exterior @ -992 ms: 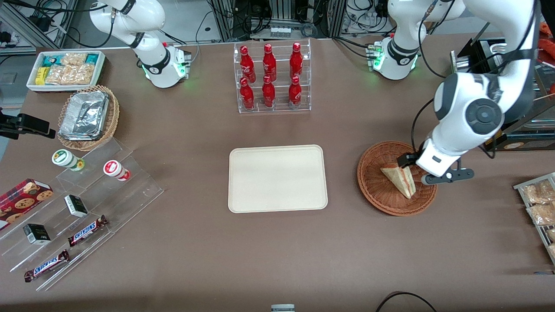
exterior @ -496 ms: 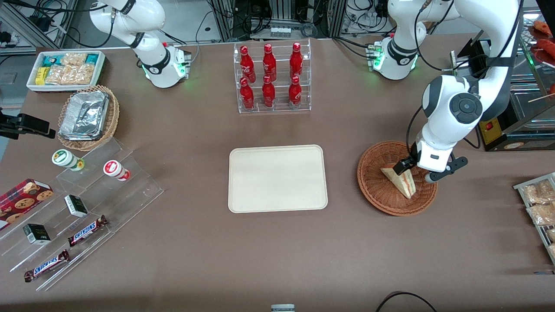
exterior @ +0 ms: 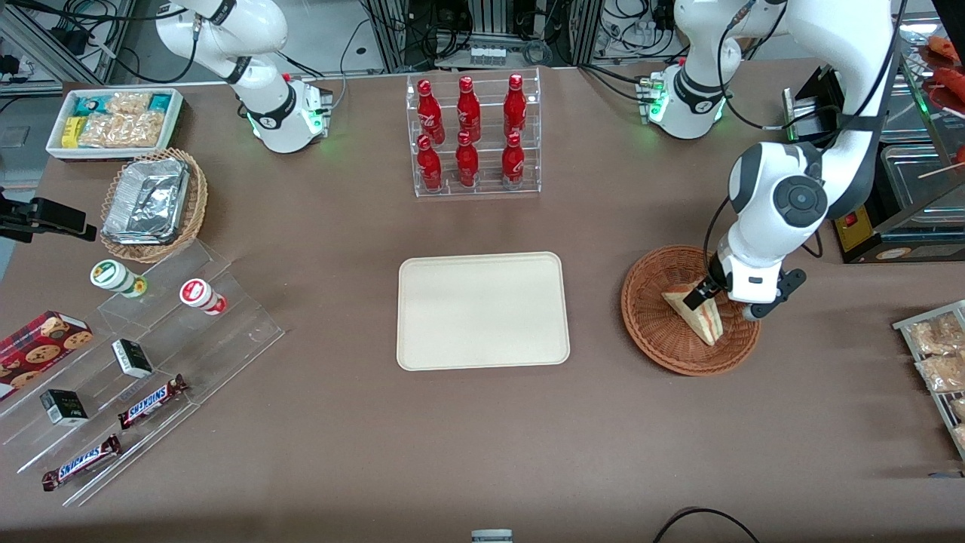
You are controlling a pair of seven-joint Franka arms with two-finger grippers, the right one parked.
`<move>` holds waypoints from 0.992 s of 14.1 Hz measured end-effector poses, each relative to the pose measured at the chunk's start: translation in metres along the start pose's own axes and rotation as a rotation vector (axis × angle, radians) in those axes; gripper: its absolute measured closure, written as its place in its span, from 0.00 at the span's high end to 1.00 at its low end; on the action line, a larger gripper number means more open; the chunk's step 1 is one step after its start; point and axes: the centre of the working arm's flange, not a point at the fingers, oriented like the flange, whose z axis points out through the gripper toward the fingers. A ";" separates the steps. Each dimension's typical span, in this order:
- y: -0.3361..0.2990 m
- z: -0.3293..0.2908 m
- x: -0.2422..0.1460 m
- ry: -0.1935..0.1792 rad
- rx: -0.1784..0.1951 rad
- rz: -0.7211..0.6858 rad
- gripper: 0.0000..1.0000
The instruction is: Place sandwich from basket to tray
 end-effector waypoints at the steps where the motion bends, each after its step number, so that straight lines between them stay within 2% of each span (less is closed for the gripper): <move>1: 0.000 0.006 0.000 -0.004 0.002 -0.002 1.00; 4: -0.005 0.022 0.004 -0.042 0.003 -0.051 1.00; 6: -0.009 0.031 0.007 -0.055 0.000 -0.073 1.00; 7: -0.009 0.033 0.008 -0.057 0.001 -0.076 0.93; 10: -0.010 0.034 0.008 -0.058 0.001 -0.077 0.59; 12: -0.009 0.034 0.008 -0.058 0.001 -0.077 0.40; 14: -0.008 0.031 0.010 -0.057 0.000 -0.077 0.31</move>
